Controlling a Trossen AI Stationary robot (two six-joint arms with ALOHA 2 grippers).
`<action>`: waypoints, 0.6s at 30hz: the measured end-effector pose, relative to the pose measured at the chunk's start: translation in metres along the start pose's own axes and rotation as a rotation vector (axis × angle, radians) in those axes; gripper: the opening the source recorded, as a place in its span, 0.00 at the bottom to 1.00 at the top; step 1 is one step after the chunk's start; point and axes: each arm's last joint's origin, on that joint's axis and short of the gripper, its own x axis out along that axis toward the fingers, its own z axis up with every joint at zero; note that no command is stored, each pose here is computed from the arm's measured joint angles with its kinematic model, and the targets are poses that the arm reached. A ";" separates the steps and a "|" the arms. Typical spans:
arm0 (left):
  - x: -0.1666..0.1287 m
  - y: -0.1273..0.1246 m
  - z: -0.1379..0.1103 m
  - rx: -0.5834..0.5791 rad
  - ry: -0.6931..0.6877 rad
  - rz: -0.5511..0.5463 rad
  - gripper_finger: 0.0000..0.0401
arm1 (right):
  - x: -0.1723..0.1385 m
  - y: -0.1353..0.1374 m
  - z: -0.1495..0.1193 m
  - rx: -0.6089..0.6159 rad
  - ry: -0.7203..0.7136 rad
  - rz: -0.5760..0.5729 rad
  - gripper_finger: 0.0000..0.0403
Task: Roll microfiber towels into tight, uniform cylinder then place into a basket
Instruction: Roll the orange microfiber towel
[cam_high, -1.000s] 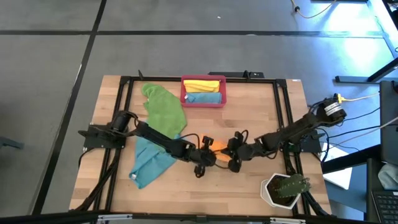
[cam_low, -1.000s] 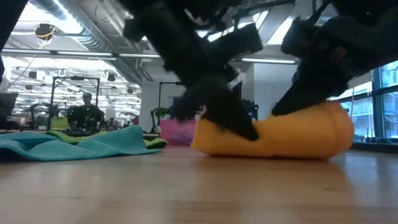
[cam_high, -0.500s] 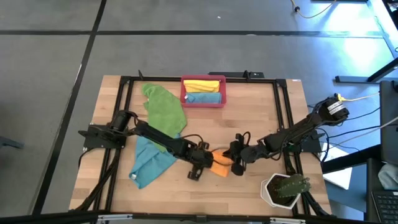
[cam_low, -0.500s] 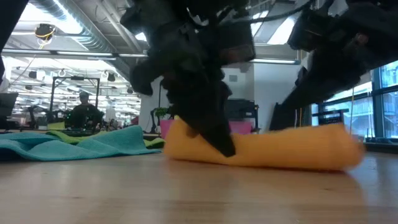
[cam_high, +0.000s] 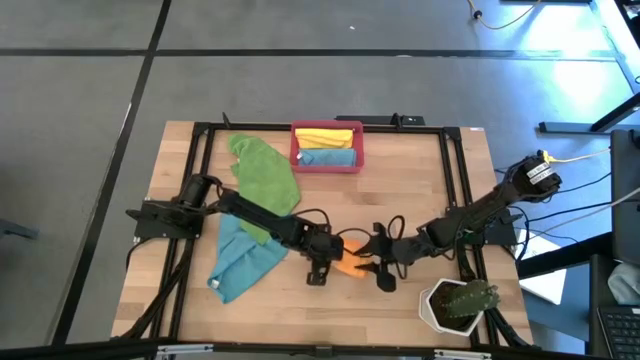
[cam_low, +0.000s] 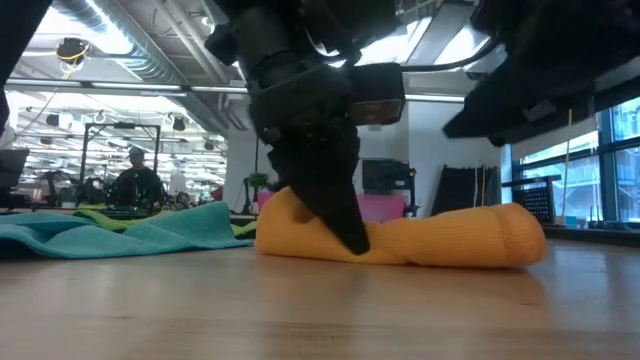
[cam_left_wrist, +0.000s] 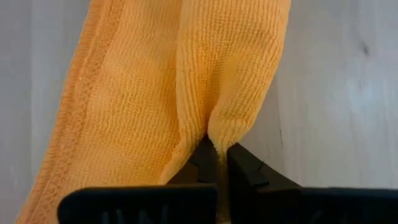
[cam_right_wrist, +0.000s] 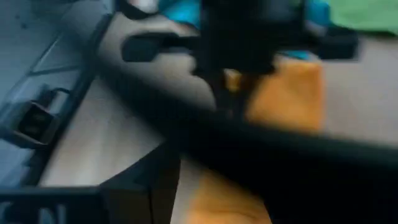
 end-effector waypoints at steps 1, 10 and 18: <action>0.000 0.001 0.001 -0.028 -0.008 0.000 0.00 | -0.001 0.003 0.000 -0.014 -0.005 0.014 0.47; 0.000 0.011 0.009 -0.170 -0.063 -0.031 0.00 | 0.006 0.020 -0.023 -0.165 0.006 -0.045 0.48; -0.001 0.022 0.012 -0.201 -0.049 -0.139 0.00 | 0.029 0.022 -0.038 -0.309 0.039 -0.100 0.59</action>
